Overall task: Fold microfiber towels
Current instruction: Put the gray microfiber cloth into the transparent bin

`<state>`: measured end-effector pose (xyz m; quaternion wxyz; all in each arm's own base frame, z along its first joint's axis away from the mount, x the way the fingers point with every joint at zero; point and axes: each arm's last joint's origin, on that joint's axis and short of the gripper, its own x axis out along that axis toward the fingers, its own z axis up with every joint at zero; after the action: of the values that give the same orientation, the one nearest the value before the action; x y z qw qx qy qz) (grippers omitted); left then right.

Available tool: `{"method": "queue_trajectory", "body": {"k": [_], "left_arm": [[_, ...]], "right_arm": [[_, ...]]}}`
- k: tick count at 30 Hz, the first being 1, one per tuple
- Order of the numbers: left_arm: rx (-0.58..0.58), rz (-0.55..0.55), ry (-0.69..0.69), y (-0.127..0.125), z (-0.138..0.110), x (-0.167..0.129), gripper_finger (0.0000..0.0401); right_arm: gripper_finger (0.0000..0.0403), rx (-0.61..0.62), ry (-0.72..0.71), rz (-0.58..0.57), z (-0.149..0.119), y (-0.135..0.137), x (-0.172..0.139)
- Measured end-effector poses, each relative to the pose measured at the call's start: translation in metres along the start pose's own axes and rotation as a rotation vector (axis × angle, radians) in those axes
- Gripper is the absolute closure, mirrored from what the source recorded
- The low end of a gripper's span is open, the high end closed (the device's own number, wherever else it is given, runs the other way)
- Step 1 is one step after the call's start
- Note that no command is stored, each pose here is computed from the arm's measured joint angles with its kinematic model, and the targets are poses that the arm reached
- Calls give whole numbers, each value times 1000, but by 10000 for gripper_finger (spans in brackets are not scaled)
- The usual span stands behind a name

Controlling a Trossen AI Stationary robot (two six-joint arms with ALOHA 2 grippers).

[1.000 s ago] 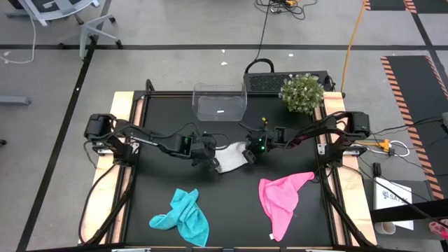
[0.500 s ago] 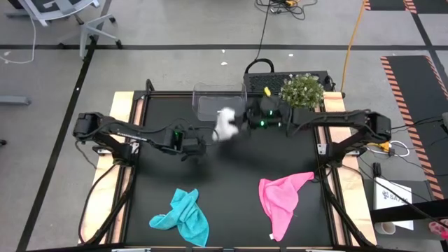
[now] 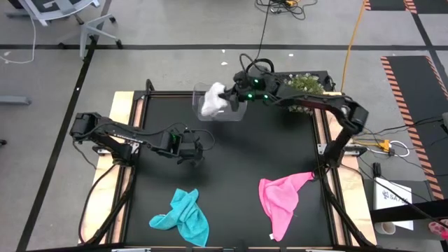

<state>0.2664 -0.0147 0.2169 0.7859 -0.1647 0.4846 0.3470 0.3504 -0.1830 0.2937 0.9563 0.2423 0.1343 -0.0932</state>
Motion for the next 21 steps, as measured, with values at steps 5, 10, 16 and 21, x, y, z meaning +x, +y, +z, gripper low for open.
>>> {"method": "queue_trajectory", "body": {"k": [5,10,16,21], "left_arm": [[-20,-11,-7,-3,-1,-2,377],[-27,-14,-8,-4,-3,-3,384],[-26,-10,-9,-4,-3,-3,397],[-30,-10,-4,-5,-4,-3,380]], "right_arm": [[395,3,-9,1,8,-19,25],[395,-9,-56,7,22,-27,34],[395,-6,-74,-11,30,-34,30],[395,-6,22,-68,21,-42,29]]}}
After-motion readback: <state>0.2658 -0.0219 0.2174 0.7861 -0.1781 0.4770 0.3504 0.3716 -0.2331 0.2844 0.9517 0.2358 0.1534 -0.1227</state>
